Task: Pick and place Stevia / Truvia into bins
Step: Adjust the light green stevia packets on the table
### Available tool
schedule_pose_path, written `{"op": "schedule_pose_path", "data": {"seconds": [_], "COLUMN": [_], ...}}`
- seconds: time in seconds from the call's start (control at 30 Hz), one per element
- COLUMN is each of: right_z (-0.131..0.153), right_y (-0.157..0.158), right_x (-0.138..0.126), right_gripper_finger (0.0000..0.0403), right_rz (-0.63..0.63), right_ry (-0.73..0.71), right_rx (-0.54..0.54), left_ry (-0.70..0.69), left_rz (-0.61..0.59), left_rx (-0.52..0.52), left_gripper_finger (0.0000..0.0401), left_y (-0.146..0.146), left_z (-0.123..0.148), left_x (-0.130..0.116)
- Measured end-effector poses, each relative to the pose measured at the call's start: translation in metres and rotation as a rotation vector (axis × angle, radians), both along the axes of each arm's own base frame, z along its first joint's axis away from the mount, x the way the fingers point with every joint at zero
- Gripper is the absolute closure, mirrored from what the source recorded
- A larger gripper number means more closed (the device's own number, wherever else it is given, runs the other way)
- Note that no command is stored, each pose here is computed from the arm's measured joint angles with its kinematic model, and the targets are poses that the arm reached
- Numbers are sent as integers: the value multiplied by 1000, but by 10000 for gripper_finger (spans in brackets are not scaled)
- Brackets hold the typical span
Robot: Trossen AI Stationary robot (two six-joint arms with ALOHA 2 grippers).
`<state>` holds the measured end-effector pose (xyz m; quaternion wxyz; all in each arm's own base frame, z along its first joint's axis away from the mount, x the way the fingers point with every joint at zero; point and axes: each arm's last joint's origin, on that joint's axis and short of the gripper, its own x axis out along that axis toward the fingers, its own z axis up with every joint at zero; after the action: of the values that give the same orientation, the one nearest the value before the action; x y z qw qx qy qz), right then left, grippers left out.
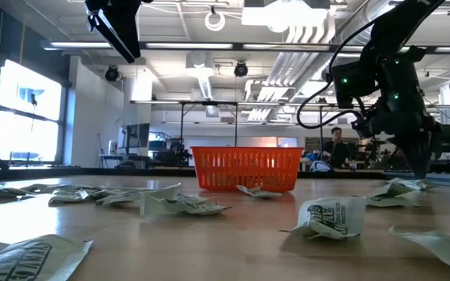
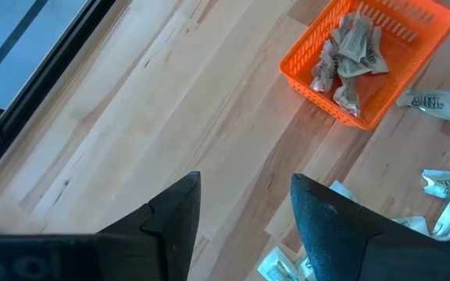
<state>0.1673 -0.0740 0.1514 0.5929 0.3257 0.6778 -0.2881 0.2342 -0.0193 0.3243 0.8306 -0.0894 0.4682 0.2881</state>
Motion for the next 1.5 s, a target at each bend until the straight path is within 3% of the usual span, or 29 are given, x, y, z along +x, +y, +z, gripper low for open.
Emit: {"op": "schedule_pose_path", "data": {"seconds": [0.13,0.27,0.4,0.57,0.73,0.83,1.0,1.27,1.5], "right_z": [0,2,3,3,3,-1,-13,-16,-15], "right_y": [0,5,12,14,10,7,2,0,5], "right_x": [0,2,4,6,4,4,6,14,30], "right_gripper_finger": [401,398,374,289,188,158,176,243,262], "right_rz": [11,54,140,174,77,42,4,-100,-145], "right_ry": [20,55,28,12,35,58,108,13,-204], "right_rx": [-43,-162,-115,-99,-150,-146,-103,-56,176], "left_ry": [-1,-5,-6,-6,-7,-7,-8,-9,-5], "left_rz": [2,13,16,15,16,16,17,18,11], "left_rx": [-1,-7,-11,-14,-15,-13,-10,-10,-6], "left_gripper_finger": [169,169,169,169,169,169,169,169,169], "left_y": [0,0,0,0,0,0,0,0,0], "left_z": [0,0,0,0,0,0,0,0,0], "left_x": [0,0,0,0,0,0,0,0,0]}}
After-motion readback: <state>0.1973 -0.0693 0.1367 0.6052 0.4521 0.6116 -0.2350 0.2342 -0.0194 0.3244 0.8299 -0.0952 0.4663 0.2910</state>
